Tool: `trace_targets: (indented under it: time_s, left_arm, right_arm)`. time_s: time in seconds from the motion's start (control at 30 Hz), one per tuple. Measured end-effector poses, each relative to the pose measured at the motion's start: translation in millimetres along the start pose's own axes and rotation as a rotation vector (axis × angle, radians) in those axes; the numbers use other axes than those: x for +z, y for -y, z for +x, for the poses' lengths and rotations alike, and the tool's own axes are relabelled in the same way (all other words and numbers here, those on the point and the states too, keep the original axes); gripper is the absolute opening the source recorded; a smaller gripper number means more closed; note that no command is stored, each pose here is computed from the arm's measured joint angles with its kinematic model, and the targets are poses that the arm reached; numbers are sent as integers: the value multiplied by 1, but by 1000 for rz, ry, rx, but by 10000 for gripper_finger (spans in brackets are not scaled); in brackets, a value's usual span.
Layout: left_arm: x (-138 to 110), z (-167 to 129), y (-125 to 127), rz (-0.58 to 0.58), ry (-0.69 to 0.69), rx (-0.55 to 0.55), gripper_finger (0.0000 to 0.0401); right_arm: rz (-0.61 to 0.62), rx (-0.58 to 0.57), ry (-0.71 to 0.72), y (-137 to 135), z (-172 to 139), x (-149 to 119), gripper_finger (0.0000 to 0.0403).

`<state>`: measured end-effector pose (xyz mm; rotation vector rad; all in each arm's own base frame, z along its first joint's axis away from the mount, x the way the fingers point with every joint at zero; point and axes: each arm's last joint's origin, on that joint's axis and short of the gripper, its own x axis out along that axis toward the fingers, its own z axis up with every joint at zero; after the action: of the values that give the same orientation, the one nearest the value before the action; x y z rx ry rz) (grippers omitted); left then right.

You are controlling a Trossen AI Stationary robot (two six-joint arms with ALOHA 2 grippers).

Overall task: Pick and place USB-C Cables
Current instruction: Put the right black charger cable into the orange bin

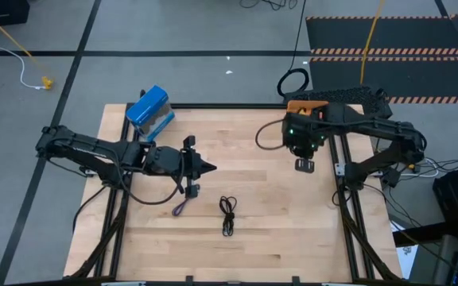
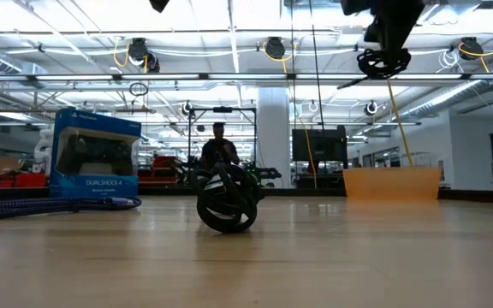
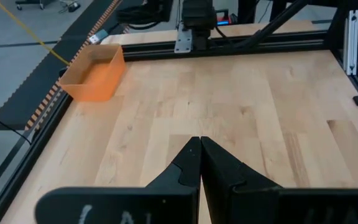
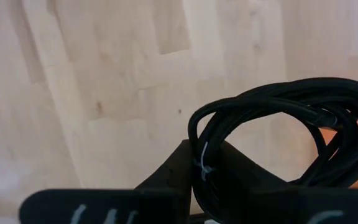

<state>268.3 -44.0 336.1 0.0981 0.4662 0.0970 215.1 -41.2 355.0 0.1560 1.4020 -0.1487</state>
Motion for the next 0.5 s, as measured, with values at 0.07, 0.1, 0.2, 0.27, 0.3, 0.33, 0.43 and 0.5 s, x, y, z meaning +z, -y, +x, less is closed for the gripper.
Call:
trace_targets:
  time_s: [0.07, 0.1, 0.2, 0.27, 0.3, 0.33, 0.43, 0.5]
  left_arm:
    - [0, 0, 0, 7, 0, 0, 10]
    - [0, 0, 0, 8, 0, 0, 10]
    - [0, 0, 0, 8, 0, 0, 10]
    - [0, 0, 0, 8, 0, 1, 10]
    - [0, 0, 0, 8, 0, 0, 10]
    - [0, 0, 0, 8, 0, 0, 10]
    - [0, 0, 0, 8, 0, 0, 10]
    - [0, 0, 0, 8, 0, 0, 10]
  right_arm:
    - [14, -7, 1, 9, 0, 0, 35]
    - [17, -11, 1, 14, 0, 0, 35]
    - [28, -23, 2, 29, -1, -2, 35]
    - [38, -31, 4, 40, -1, -3, 35]
    - [43, -36, 7, 46, -2, -4, 35]
    - [50, -45, 9, 52, -2, -5, 35]
    - [63, -112, 4, 70, -3, -9, 35]
    - [55, -153, 4, 82, -4, -11, 35]
